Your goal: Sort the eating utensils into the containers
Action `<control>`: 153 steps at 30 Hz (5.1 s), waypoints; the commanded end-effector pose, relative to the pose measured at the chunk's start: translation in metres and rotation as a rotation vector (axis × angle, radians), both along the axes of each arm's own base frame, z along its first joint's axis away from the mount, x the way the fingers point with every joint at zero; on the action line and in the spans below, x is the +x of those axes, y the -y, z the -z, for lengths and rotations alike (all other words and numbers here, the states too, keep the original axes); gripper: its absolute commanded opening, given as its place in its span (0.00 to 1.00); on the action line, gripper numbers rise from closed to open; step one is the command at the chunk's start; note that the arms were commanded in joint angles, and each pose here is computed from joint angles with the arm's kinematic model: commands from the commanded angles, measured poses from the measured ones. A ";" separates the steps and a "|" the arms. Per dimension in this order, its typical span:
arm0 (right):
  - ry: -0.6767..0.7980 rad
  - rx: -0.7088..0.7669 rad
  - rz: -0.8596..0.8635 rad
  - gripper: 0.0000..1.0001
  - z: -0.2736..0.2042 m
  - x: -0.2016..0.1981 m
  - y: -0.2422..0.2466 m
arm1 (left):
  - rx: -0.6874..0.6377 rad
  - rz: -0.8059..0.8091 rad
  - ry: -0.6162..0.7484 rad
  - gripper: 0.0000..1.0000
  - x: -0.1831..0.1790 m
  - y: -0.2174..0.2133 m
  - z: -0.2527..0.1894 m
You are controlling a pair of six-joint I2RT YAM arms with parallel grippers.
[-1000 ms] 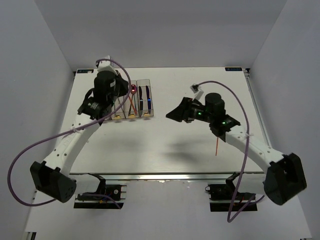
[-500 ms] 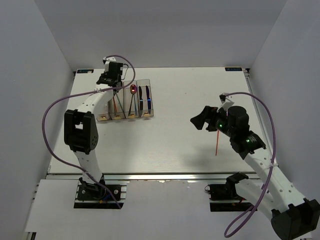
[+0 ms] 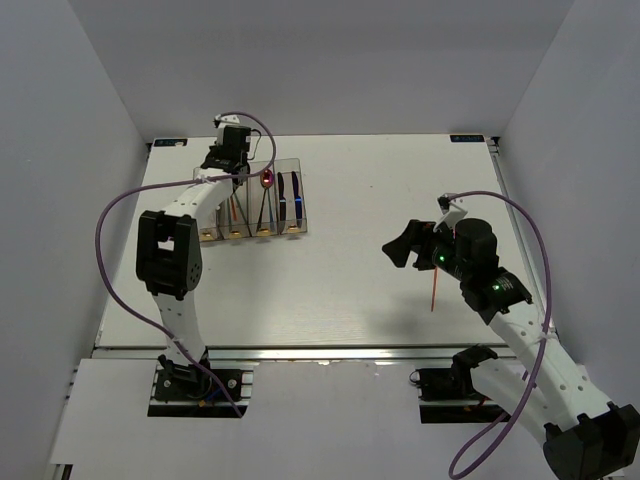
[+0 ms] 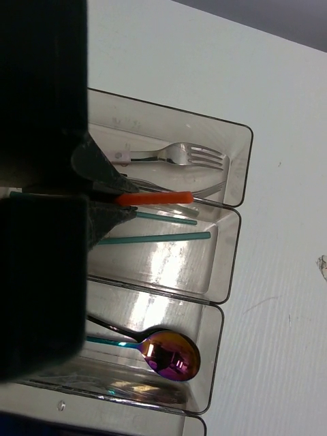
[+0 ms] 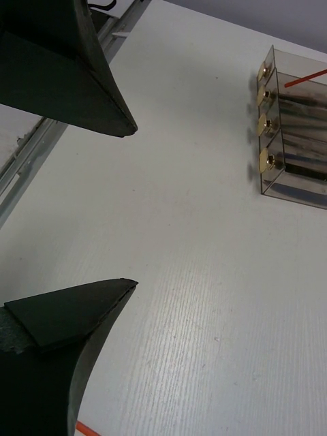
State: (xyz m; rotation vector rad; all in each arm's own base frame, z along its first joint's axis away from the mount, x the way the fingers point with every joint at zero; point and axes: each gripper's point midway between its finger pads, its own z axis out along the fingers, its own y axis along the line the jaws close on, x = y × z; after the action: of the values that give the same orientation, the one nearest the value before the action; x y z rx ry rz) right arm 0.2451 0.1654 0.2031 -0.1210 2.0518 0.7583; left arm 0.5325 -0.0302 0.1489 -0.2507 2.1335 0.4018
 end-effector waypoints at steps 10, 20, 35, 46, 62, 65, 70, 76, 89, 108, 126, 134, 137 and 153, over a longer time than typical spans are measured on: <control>-0.151 -0.185 0.211 0.89 0.049 0.018 0.037 | -0.062 0.028 0.046 0.69 -0.003 0.006 -0.020; -0.419 -0.457 0.413 0.86 0.133 0.039 0.099 | -0.280 0.125 0.206 0.75 -0.074 0.027 -0.142; -0.621 -0.522 0.392 0.33 0.189 0.041 0.123 | -0.454 0.295 0.185 0.81 -0.207 0.041 -0.077; -0.579 -0.287 0.177 0.00 0.185 0.037 0.069 | -0.694 0.469 0.165 0.82 -0.214 0.092 -0.088; -0.052 0.494 -0.542 0.00 -0.048 -0.024 -0.114 | -1.208 0.897 0.212 0.82 -0.247 0.232 -0.151; -0.037 0.517 -0.614 0.00 -0.071 -0.037 -0.133 | -1.229 0.913 0.215 0.80 -0.249 0.238 -0.153; -0.028 0.532 -0.638 0.00 -0.087 -0.040 -0.149 | -1.233 0.938 0.186 0.69 -0.252 0.250 -0.152; -0.062 0.516 -0.625 0.00 -0.084 -0.032 -0.167 | -1.262 0.972 0.165 0.68 -0.258 0.263 -0.153; -0.018 0.393 -0.398 0.89 -0.067 -0.003 -0.145 | -0.784 0.663 0.190 0.00 -0.202 0.208 -0.134; 0.175 0.002 -0.180 0.89 -0.057 -0.026 -0.034 | 0.028 0.096 0.258 0.00 0.005 -0.007 -0.106; 0.158 -0.014 -0.215 0.89 -0.043 -0.026 -0.038 | -0.022 0.127 0.176 0.16 0.022 0.006 -0.050; 0.165 -0.024 -0.195 0.89 -0.045 -0.024 -0.035 | -0.077 0.146 0.147 0.55 0.011 0.013 -0.044; 0.172 -0.025 -0.189 0.89 -0.049 -0.024 -0.034 | -0.075 0.139 0.139 0.65 0.004 0.011 -0.052; 0.187 -0.337 0.340 0.89 -0.086 0.002 0.076 | -0.276 -0.015 0.230 0.98 -0.173 -0.020 -0.134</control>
State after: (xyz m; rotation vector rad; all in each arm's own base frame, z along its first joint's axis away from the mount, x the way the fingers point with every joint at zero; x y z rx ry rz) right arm 0.2472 0.1317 0.2655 -0.1288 1.9816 0.3874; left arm 0.4058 -0.0186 0.3157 -0.3788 1.8699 0.0789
